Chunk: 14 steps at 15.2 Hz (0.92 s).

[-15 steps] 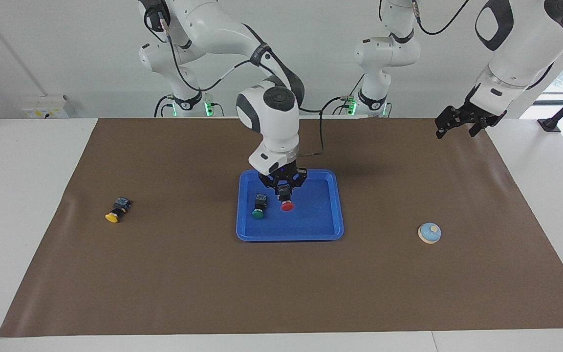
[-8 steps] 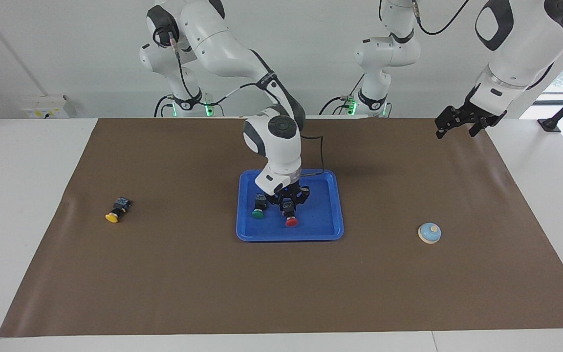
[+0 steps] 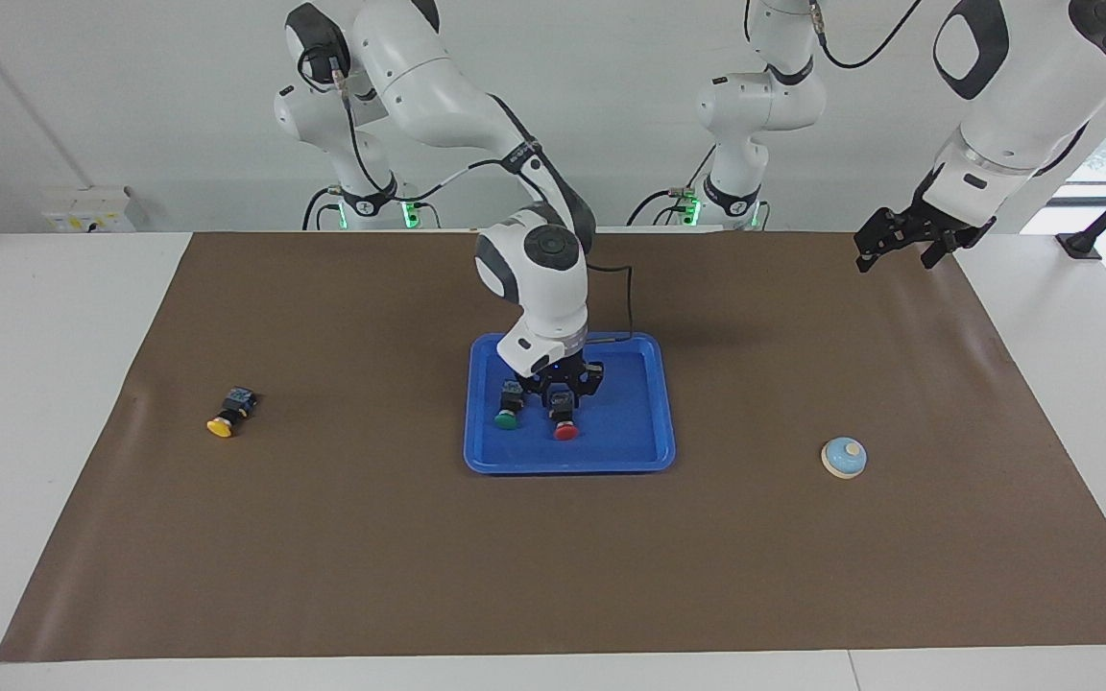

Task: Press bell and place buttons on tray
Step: 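Carry the red button into the tray beside the green one, then withdraw the right gripper and grasp the yellow-capped button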

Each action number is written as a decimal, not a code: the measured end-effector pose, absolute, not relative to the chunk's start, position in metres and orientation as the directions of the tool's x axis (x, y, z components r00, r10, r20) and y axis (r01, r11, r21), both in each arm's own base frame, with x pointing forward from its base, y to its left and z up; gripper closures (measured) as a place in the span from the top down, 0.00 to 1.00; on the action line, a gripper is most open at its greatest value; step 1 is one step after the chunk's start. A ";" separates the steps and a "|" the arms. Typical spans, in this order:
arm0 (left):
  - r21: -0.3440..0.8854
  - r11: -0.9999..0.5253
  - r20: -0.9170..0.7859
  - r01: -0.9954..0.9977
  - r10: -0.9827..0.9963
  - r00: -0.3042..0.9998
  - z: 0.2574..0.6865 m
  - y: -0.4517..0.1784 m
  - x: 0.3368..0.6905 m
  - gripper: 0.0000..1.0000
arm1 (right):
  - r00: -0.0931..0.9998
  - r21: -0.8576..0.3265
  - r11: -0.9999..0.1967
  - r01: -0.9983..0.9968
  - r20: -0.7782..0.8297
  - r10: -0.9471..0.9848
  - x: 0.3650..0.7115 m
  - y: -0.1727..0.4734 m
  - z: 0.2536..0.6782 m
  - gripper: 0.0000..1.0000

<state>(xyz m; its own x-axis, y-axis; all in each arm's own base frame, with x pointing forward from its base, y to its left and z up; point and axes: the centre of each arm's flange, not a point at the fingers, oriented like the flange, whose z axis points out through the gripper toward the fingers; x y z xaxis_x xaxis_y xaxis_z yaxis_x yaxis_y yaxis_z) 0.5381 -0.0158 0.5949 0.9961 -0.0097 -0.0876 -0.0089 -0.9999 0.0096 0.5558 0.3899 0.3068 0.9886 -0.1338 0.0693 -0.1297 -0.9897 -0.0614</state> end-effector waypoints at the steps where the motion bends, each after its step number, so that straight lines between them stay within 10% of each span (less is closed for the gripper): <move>1: 0.010 -1.000 -0.088 -0.009 -0.010 0.996 0.595 -0.016 0.538 1.00 | 0.986 -0.063 -0.987 -0.149 0.068 -0.153 0.556 0.392 0.313 0.76; 4: 0.010 -1.000 -0.088 -0.009 -0.010 0.996 0.595 -0.016 0.538 1.00 | 0.979 -0.065 -0.981 -0.184 0.074 -0.189 0.567 0.389 0.339 1.00; 14: 0.010 -1.000 -0.088 -0.009 -0.010 0.996 0.595 -0.016 0.538 1.00 | 0.953 -0.052 -0.961 -0.273 0.119 -0.278 0.623 0.209 0.474 1.00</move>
